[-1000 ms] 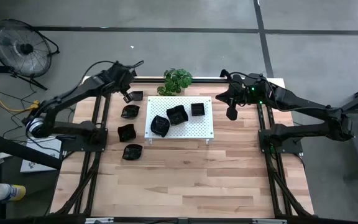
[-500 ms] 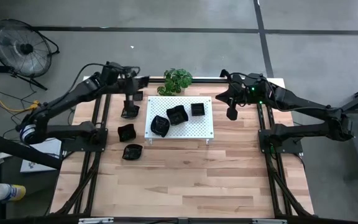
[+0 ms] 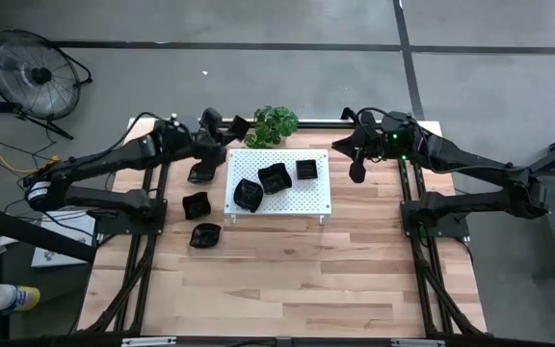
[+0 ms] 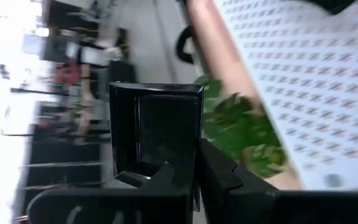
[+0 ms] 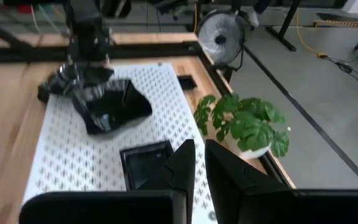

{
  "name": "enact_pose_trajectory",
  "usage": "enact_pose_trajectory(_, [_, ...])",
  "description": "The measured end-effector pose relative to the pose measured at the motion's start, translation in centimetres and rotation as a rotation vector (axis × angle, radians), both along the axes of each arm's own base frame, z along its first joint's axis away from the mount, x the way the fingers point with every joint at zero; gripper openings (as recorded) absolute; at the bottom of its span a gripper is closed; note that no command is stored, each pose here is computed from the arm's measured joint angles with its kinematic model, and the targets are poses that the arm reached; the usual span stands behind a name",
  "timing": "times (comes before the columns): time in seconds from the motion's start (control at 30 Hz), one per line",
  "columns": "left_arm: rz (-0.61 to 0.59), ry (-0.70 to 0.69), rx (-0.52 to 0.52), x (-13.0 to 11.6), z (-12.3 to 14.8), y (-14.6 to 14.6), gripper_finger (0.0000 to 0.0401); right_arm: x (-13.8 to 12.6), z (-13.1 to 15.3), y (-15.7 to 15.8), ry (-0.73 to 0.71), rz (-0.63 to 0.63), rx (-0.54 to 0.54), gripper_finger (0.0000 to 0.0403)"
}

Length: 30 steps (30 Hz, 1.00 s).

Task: Pick & Place Mini shaped plates
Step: Stack the square plate on top of the square plates on the shelf

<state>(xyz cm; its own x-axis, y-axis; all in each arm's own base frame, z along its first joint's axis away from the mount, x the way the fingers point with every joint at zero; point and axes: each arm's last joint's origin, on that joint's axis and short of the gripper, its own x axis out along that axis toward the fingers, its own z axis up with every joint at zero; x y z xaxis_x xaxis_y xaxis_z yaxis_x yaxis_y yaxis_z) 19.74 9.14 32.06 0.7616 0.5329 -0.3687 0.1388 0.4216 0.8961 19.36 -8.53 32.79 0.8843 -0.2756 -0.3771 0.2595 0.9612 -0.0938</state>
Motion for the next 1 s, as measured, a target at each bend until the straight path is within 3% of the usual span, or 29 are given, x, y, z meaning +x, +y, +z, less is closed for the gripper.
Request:
enact_pose_trajectory(0.3, [0.144, 0.059, 0.324, 2.5, 0.7, -3.2, 0.0004, 1.7, -0.2, -0.3, -0.030, 0.021, -0.048, 0.0032])
enact_pose_trajectory(0.7, [0.300, 0.204, 0.595, 6.8, -0.6, -3.7, 0.0004, 6.2, -0.6, 0.2, -0.040, -0.006, -0.510, 0.0038])
enact_pose_trajectory(0.87, [0.391, 0.272, 0.683, 8.2, -1.2, -3.4, 0.0004, 7.8, -1.0, -0.3, -0.062, -0.091, -0.592, 0.0073])
enact_pose_trajectory(1.0, [0.390, 0.311, 0.743, 9.2, -1.7, -3.2, 0.0004, 9.1, -1.4, -0.7, -0.120, -0.097, -0.627, 0.0118])
